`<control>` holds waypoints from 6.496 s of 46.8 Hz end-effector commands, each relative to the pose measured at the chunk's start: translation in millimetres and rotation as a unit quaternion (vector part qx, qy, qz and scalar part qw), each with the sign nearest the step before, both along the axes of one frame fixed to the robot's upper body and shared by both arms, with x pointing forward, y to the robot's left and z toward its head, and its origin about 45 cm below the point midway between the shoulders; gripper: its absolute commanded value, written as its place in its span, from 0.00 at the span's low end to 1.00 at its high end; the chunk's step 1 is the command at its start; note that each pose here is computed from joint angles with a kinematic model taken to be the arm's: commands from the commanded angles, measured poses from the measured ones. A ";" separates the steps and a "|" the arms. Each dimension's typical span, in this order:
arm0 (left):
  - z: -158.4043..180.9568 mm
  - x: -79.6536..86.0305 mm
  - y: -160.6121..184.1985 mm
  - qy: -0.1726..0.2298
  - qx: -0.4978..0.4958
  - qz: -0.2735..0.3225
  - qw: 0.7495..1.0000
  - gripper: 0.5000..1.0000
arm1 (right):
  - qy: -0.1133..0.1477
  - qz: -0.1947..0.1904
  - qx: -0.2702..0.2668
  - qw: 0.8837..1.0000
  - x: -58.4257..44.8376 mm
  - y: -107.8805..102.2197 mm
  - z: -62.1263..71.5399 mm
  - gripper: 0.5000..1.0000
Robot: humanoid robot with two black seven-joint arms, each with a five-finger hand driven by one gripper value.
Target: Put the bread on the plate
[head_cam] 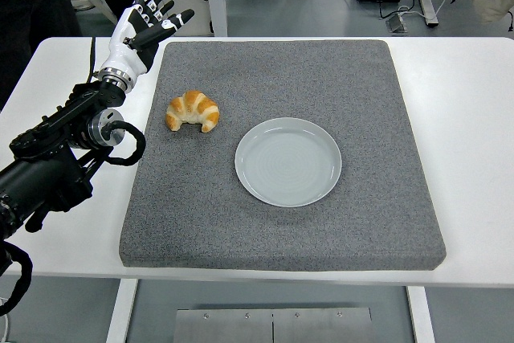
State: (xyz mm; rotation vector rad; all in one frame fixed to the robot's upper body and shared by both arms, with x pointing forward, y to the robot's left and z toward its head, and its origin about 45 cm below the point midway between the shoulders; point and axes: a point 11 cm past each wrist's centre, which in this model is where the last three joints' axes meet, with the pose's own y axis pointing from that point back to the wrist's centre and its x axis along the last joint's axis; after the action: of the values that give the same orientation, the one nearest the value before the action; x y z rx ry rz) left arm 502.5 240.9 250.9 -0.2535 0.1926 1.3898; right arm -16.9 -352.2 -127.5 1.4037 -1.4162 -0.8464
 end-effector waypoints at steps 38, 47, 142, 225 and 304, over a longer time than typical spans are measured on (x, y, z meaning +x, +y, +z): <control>-4.3 -1.8 -2.9 0.003 -0.003 -0.002 1.000 0.94 | 0.000 0.000 -0.001 1.000 0.0 -0.2 0.0 1.00; -2.8 -1.6 -3.2 0.002 -0.008 -0.003 1.000 0.94 | 0.000 0.000 0.000 1.000 0.0 0.0 0.0 1.00; 71.1 -19.8 22.0 -0.046 0.567 -0.204 0.796 0.93 | -0.007 0.002 0.002 1.000 8.1 1.1 0.0 1.00; -47.2 -25.1 -2.0 -0.073 0.620 -0.203 0.755 0.92 | -0.007 0.002 -0.002 1.000 8.1 -0.6 0.2 1.00; 121.7 32.3 -2.0 -0.154 0.628 -0.128 0.752 0.00 | -0.008 0.002 0.002 1.000 9.1 1.5 -0.1 1.00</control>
State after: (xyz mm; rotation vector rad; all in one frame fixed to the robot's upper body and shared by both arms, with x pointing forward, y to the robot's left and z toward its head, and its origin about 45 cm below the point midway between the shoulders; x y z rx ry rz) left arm 532.6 243.6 357.9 0.6771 -0.9524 0.9246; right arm -7.8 -350.7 -127.6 1.4179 -1.4239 -0.8384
